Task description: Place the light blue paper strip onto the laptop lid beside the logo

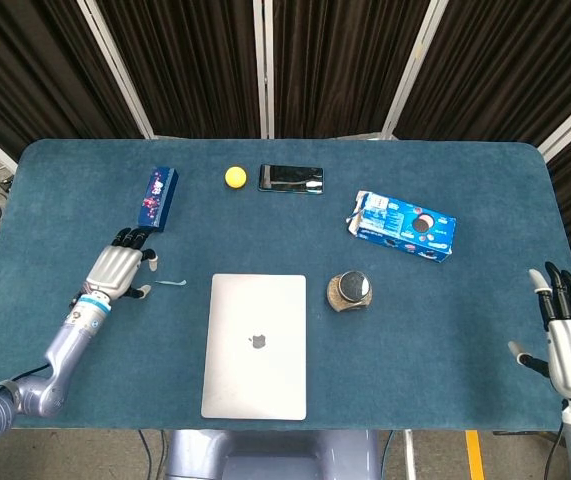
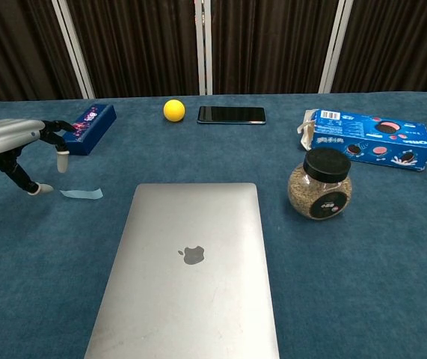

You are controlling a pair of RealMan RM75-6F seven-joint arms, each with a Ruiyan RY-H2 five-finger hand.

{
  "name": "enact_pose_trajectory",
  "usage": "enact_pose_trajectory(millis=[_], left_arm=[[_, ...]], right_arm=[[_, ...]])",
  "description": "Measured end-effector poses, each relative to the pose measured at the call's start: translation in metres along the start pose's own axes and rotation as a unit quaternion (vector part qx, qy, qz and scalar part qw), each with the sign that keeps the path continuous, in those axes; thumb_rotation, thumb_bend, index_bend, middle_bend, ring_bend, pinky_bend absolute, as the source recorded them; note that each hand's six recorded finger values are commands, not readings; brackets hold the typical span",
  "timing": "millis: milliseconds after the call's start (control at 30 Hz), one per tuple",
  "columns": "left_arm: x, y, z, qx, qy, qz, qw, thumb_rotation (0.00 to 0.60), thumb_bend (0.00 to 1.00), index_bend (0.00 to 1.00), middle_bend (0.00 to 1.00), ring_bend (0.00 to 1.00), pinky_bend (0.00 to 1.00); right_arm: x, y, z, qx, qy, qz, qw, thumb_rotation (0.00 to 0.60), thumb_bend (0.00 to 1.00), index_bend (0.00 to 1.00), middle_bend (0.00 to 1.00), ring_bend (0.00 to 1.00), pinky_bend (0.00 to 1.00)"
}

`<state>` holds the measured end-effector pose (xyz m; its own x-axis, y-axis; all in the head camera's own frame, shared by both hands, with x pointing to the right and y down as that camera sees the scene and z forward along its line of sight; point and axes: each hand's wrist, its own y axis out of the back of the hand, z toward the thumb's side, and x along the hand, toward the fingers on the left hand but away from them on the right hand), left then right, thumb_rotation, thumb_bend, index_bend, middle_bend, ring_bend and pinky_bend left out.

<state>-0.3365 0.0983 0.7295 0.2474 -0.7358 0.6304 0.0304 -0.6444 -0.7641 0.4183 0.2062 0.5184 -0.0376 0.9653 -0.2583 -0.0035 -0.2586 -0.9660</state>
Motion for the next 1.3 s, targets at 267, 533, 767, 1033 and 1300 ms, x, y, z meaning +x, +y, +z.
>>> enact_pose_trajectory(millis=[267,533,767,1033,1300], left_arm=[[0.008,-0.013,0.009,0.008,-0.008,-0.011,0.9999,0.600,0.35,0.48,0.00,0.00,0.00],[0.018,-0.025,0.017,0.009,-0.011,-0.019,0.9997,0.600,0.38,0.48,0.00,0.00,0.00],[0.022,-0.029,0.024,0.009,-0.014,-0.021,0.9997,0.600,0.43,0.54,0.00,0.00,0.00],[0.021,-0.026,0.028,0.010,-0.016,-0.011,0.9998,0.600,0.47,0.63,0.00,0.00,0.00],[0.016,-0.014,0.046,0.003,-0.044,0.012,0.9989,0.600,0.47,0.65,0.00,0.00,0.00]], right_arm=[[-0.002,-0.002,-0.002,0.000,-0.003,0.004,1.0000,0.600,0.00,0.07,0.00,0.00,0.00],[-0.003,-0.003,-0.005,0.000,-0.006,0.005,1.0000,0.600,0.00,0.07,0.00,0.00,0.00],[-0.004,-0.002,-0.006,-0.001,-0.007,0.003,1.0000,0.600,0.00,0.07,0.00,0.00,0.00],[-0.004,0.000,-0.007,-0.003,-0.007,0.001,1.0000,0.600,0.00,0.07,0.00,0.00,0.00],[-0.004,0.002,-0.007,-0.006,-0.007,-0.002,1.0000,0.600,0.00,0.07,0.00,0.00,0.00]])
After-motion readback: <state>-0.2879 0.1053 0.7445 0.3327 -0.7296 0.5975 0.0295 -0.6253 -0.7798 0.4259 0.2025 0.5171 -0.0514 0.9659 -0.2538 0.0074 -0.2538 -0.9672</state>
